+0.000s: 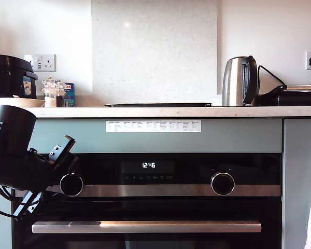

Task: Switch the oven into microwave mode by turning the left rotary switch to the microwave symbol

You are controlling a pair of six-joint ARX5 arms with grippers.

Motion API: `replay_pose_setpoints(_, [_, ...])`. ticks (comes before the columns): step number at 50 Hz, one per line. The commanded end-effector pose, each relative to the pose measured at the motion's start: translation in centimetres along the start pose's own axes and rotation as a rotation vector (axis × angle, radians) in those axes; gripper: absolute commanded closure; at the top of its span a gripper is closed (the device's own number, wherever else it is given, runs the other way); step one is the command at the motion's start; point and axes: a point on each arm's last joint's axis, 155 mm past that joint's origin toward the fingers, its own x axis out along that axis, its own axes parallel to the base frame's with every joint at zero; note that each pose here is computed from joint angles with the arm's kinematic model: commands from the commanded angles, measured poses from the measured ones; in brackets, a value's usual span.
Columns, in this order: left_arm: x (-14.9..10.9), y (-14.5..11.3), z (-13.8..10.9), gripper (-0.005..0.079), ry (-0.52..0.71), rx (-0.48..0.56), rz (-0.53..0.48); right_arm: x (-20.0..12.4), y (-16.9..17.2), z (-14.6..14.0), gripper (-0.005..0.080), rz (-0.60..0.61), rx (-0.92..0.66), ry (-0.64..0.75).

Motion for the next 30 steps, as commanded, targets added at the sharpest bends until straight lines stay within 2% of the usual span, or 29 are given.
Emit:
replay_pose_setpoints(1, [0.62, 0.93, 0.81, 0.0373, -0.03, 0.009, 0.023, 0.11, 0.0, -0.15, 0.0765, 0.001, 0.001, 0.004])
replay_pose_setpoints(30, [0.66, 1.09, 1.52, 0.0392, -0.063, 0.151, 0.041, 0.11, 0.0, -0.16, 0.0764, 0.001, 0.002, 0.004])
